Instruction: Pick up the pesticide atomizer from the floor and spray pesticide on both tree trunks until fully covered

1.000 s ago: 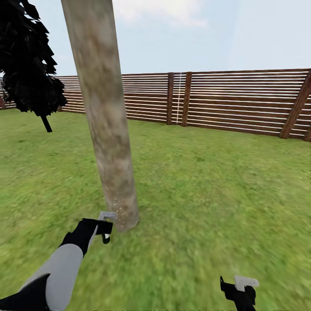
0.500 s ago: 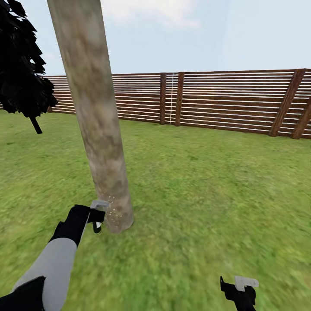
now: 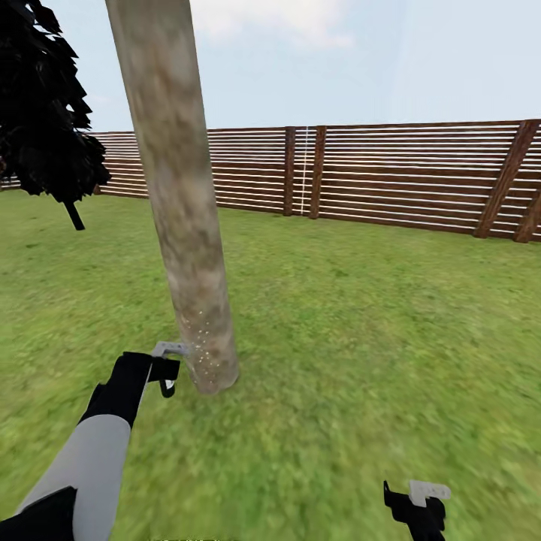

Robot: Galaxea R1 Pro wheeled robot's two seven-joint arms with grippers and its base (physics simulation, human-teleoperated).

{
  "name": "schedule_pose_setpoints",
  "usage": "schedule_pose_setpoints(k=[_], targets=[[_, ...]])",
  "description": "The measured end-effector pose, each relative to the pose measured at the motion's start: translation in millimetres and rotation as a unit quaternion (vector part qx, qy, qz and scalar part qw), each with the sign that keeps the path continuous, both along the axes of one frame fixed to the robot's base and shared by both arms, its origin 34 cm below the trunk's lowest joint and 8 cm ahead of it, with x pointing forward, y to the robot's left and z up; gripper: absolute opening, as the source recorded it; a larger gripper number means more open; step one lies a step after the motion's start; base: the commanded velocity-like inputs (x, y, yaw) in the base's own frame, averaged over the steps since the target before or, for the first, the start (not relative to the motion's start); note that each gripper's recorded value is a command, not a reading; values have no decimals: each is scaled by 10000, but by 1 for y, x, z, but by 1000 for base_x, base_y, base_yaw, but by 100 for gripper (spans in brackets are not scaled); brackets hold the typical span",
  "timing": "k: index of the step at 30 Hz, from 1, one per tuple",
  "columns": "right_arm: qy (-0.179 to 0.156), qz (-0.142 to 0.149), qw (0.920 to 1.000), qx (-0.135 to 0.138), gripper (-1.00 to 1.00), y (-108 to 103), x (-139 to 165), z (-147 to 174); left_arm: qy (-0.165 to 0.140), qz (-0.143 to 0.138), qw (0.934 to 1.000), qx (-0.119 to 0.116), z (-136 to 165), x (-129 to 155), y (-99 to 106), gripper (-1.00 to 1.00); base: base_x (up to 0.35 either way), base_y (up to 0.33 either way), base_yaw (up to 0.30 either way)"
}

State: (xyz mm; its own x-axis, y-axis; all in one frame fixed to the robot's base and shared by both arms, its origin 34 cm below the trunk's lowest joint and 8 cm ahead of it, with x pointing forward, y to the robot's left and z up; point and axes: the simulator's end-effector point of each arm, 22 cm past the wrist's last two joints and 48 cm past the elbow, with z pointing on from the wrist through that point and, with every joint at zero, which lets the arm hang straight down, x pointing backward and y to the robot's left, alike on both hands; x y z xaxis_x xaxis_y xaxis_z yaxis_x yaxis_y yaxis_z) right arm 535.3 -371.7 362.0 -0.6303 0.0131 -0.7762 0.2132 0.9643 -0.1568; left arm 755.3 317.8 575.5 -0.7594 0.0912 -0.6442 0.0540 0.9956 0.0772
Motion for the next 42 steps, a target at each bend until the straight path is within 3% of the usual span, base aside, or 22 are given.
schedule_pose_setpoints(k=[17, 22, 42], targets=[[-2, 6, 10000, 1, 100, 0, 0, 0, -15, 66, 10000, 46, 0, -1, 6, -100, 104, -249, 16], [-2, 1, 10000, -2, 100, 0, 0, 0, -7, 151, 9997, 205, -1, -1, 12, -100, 204, -229, 238], [1, 0, 10000, -3, 100, 0, 0, 0, 76, 180, 9996, 205, -9, -6, 15, -100, 65, -260, 125]])
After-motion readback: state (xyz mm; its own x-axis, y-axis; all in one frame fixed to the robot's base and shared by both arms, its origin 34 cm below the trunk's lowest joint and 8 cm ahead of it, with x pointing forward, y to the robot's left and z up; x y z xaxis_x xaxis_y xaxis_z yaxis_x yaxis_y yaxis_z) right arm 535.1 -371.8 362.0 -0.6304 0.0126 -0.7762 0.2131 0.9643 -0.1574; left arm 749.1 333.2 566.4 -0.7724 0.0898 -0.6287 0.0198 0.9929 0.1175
